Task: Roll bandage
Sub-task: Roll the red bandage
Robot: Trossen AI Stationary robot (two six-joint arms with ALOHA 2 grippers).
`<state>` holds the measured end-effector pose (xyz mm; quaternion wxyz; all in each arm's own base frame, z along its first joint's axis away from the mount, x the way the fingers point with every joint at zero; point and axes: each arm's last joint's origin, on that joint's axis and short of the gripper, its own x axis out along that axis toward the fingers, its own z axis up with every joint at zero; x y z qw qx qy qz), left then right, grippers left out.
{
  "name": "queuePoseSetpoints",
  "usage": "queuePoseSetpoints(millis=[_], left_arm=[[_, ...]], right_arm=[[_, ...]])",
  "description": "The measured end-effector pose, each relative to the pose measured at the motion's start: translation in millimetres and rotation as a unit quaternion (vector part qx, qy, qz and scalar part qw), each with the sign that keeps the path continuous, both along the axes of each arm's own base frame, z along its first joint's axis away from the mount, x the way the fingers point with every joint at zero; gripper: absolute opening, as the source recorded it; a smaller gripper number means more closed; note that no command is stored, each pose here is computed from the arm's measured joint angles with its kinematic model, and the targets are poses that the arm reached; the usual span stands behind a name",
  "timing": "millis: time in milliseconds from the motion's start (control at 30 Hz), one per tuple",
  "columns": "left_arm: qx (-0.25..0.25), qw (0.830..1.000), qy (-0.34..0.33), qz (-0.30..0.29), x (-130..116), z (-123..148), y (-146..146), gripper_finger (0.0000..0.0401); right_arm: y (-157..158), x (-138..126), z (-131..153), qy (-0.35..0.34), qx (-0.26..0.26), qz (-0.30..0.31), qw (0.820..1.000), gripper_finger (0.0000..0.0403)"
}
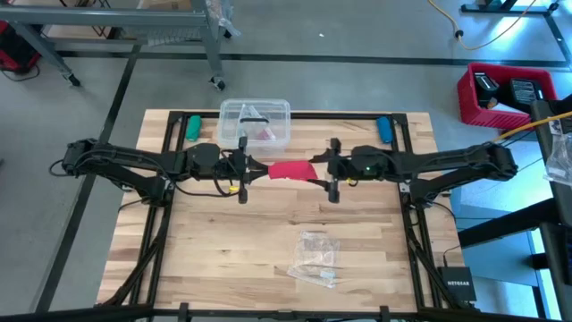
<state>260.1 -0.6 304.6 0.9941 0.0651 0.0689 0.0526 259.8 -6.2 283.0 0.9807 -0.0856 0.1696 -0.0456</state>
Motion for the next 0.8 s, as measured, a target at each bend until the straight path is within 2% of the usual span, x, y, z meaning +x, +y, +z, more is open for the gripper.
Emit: queuePoseSetpoints(millis=[67, 133, 267, 300, 467, 567, 667, 733, 800], left_arm=[[0.000, 1.000, 0.000, -0.001, 0.0, 0.0, -0.5, 0.0013], [-0.001, 1.000, 0.000, -0.005, 0.0, 0.0, -0.9, 0.0013], [-0.011, 0.999, -0.006, -0.035, -0.4, 1.3, -2.7, 0.0013], [-0.015, 0.999, -0.009, -0.043, -1.3, 2.6, -3.2, 0.0013], [-0.038, 0.995, -0.023, -0.085, -3.1, 6.6, -5.7, 0.0013], [-0.052, 0.990, -0.043, -0.127, -1.6, 9.8, -8.2, 0.0013], [-0.063, 0.983, -0.054, -0.161, 1.5, 10.0, -10.2, 0.0013], [-0.070, 0.980, -0.054, -0.179, 4.8, 7.9, -11.3, 0.0013], [-0.074, 0.978, -0.053, -0.186, 9.0, 4.7, -11.8, 0.0013]], right_arm=[[-5.6, 4.8, -2.7, -0.002, -0.014, -0.011, 1.000, 0.0236], [-8.8, 8.2, -5.4, 0.000, -0.030, -0.010, 1.000, 0.0191], [-8.4, 9.7, -1.2, -0.015, -0.083, 0.004, 0.996, 0.0048], [-8.3, 10.3, 0.8, -0.023, -0.103, 0.008, 0.994, 0.0025], [-9.8, 12.6, 21.5, -0.112, -0.185, -0.012, 0.976, 0.0011], [-8.9, 12.9, 31.8, -0.153, -0.255, 0.001, 0.955, 0.0007], [-7.1, 12.0, 41.9, -0.199, -0.303, 0.020, 0.932, 0.0012], [-6.6, 12.2, 46.4, -0.204, -0.331, 0.028, 0.921, 0.0007], [-6.3, 14.0, 52.4, -0.204, -0.339, 0.035, 0.918, 0.0004]])
